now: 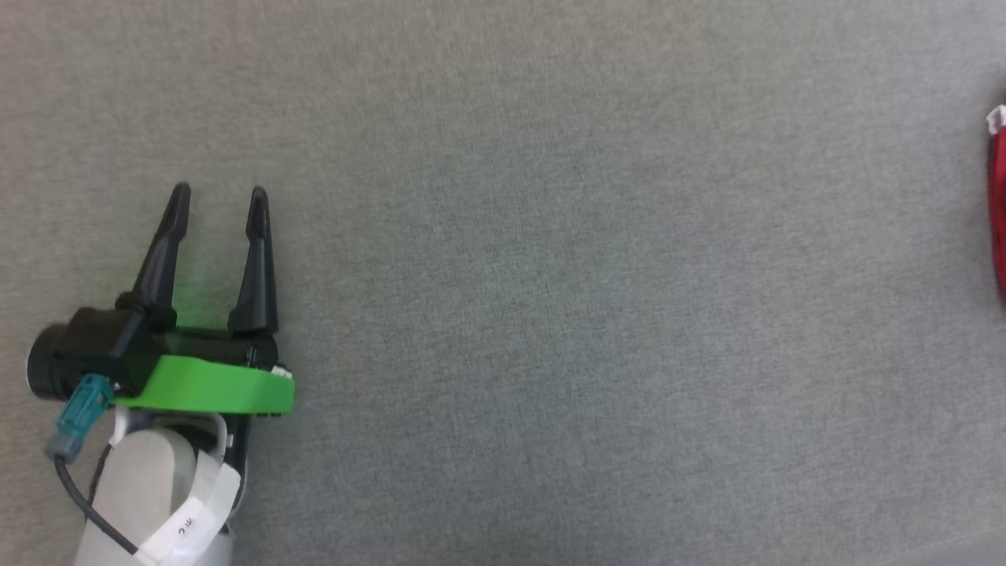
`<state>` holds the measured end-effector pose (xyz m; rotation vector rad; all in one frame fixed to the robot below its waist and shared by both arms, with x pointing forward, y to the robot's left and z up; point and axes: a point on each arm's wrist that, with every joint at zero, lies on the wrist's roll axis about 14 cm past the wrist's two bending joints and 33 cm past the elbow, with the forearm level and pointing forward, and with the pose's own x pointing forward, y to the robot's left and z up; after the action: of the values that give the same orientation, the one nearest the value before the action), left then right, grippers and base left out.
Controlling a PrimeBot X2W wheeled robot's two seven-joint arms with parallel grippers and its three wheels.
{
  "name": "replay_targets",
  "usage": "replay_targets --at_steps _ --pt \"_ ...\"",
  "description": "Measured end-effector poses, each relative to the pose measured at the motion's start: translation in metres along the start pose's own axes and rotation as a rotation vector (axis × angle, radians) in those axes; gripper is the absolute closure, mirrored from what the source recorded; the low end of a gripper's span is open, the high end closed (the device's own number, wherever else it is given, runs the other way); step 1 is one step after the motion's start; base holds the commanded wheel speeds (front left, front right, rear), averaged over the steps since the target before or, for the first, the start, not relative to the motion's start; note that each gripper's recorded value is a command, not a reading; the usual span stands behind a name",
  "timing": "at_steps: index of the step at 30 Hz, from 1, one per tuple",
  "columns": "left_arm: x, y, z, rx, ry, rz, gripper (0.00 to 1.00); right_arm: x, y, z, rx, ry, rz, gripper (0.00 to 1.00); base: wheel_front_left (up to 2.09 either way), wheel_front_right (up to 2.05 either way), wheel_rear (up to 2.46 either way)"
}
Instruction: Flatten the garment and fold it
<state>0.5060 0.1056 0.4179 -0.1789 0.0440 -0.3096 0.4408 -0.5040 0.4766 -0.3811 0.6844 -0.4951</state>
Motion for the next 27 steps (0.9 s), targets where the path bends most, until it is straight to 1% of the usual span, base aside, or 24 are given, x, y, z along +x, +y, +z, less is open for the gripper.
replay_targets --at_steps 3,7,12,15,18,19,21,23,24,27 --pt "-0.008 0.002 0.010 -0.025 -0.016 0.029 0.00 -0.017 0.003 0.043 0.093 -0.174 0.046 0.00 0.00 0.00 0.00" --pt "-0.020 0.004 0.031 -0.038 -0.057 0.068 0.00 -0.052 0.015 0.099 0.152 -0.390 0.126 0.00 0.00 0.00 0.00" --pt "-0.042 0.006 0.061 -0.035 -0.113 0.113 0.00 -0.115 0.037 0.162 0.277 -0.686 0.238 0.00 0.00 0.00 0.00" --pt "-0.056 0.008 0.082 -0.031 -0.159 0.139 0.00 -0.158 0.055 0.188 0.361 -0.854 0.309 0.00 0.00 0.00 0.00" --pt "-0.072 0.016 0.097 -0.017 -0.191 0.192 0.00 -0.195 0.076 0.196 0.460 -0.965 0.384 0.00 0.00 0.00 0.00" --pt "-0.078 0.018 0.102 -0.015 -0.201 0.209 0.00 -0.206 0.086 0.195 0.477 -0.989 0.408 0.00 0.00 0.00 0.00" --pt "-0.089 0.020 0.111 -0.013 -0.222 0.232 0.00 -0.225 0.099 0.191 0.523 -1.023 0.445 0.00 0.00 0.00 0.00" --pt "-0.098 0.020 0.120 -0.012 -0.244 0.246 0.00 -0.243 0.115 0.185 0.534 -1.050 0.479 0.00 0.00 0.00 0.00" --pt "-0.103 0.020 0.125 -0.011 -0.257 0.252 0.00 -0.253 0.121 0.181 0.558 -1.066 0.494 0.00 0.00 0.00 0.00" --pt "-0.116 0.021 0.136 -0.003 -0.285 0.267 0.00 -0.273 0.145 0.166 0.602 -1.081 0.541 0.00 0.00 0.00 0.00"
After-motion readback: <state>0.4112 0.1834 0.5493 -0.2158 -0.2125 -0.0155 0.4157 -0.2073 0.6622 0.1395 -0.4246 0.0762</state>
